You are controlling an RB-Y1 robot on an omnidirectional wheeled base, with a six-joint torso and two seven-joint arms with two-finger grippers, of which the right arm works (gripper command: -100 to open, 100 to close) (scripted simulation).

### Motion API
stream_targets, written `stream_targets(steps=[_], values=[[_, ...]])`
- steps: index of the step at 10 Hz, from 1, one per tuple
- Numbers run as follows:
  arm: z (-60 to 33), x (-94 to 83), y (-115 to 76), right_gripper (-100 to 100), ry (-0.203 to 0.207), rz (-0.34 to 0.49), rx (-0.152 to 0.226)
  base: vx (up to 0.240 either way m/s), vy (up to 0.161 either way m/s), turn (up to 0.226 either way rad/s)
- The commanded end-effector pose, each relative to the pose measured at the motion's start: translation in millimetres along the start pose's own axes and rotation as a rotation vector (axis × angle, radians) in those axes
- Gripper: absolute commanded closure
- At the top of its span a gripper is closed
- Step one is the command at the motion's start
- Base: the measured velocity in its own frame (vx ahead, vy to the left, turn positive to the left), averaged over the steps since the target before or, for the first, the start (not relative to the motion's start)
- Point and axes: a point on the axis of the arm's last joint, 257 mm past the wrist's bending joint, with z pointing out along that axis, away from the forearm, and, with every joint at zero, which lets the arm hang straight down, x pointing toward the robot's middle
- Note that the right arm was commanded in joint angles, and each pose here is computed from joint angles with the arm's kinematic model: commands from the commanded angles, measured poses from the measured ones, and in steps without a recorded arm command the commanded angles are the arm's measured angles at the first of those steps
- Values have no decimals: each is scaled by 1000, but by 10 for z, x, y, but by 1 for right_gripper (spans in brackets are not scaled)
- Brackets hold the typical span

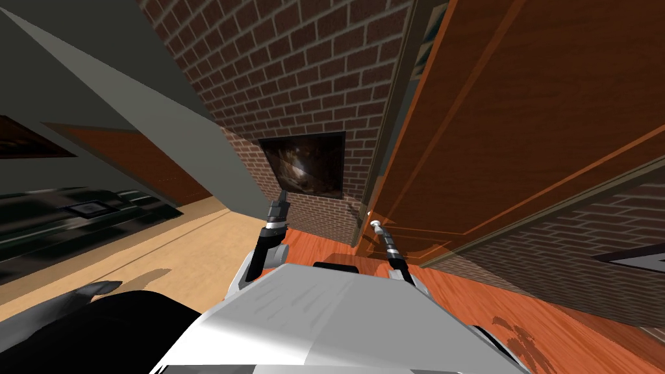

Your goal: Pull the door open

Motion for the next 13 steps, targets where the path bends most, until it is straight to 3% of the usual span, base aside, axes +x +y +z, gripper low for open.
stream_targets(steps=[1, 2, 5, 7, 8, 12, 13], values=[[-28, 236, 15, 100, 23, 56, -1, -42, -18, 55], [-28, 236, 15, 100, 23, 56, -1, -10, -2, -12], [3, 260, 22, 100, 8, 157, 3, -35, -29, 68], [3, 260, 22, 100, 8, 164, 4, -29, -16, 16], [18, 273, 25, 100, 0, 218, 5, -33, -10, 70], [42, 275, 66, 100, 1, 220, -6, -17, -12, 4], [33, 286, 28, 100, -7, 272, 7, -39, 2, 49]])
